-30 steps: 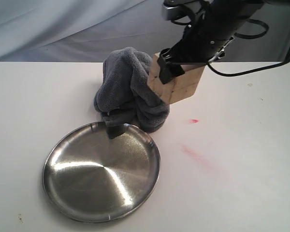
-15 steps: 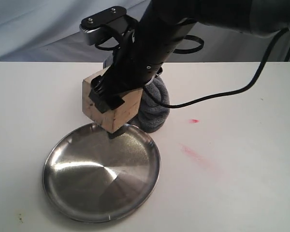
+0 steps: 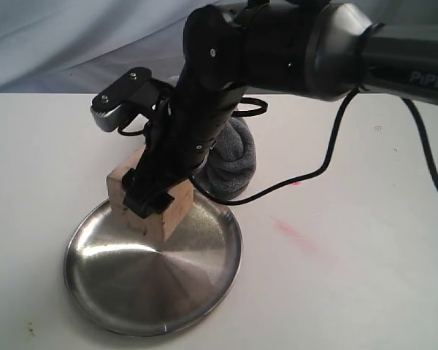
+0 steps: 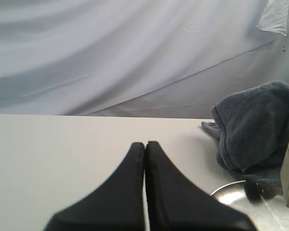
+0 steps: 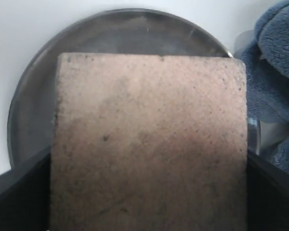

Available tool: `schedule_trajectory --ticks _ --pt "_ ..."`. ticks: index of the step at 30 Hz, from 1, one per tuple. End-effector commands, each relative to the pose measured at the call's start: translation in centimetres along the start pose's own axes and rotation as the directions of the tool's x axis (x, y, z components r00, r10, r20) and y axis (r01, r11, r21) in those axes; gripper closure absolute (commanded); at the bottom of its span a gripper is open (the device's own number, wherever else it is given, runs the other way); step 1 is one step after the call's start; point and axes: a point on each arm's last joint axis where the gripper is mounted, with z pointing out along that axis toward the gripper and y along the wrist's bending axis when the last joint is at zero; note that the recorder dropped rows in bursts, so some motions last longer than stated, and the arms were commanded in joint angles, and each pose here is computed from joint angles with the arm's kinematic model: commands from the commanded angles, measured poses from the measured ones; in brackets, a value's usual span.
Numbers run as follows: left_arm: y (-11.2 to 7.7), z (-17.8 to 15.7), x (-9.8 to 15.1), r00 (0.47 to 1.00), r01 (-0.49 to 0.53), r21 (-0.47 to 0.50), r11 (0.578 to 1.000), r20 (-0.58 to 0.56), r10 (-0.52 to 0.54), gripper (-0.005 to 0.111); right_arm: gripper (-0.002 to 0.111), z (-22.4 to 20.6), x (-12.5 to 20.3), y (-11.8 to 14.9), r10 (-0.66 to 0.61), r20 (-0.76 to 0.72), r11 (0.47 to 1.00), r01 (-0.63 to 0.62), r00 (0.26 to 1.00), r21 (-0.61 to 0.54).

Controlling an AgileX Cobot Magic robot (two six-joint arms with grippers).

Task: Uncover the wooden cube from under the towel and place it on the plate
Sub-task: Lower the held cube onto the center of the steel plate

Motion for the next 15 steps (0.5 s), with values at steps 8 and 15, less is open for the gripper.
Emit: schedule_trajectory --ticks 8,15 --pt "0.0 0.0 0.1 1.000 0.001 0.001 1.000 -0.001 -0.001 0.105 0.052 2.9 0.1 0.4 -0.244 -0.004 0.968 0.243 0.970 -0.056" --pt "0.0 0.0 0.1 1.000 0.001 0.001 1.000 -0.001 -0.001 0.105 0.050 3.8 0.3 0.3 -0.306 -0.011 0.950 0.305 0.952 -0.067"
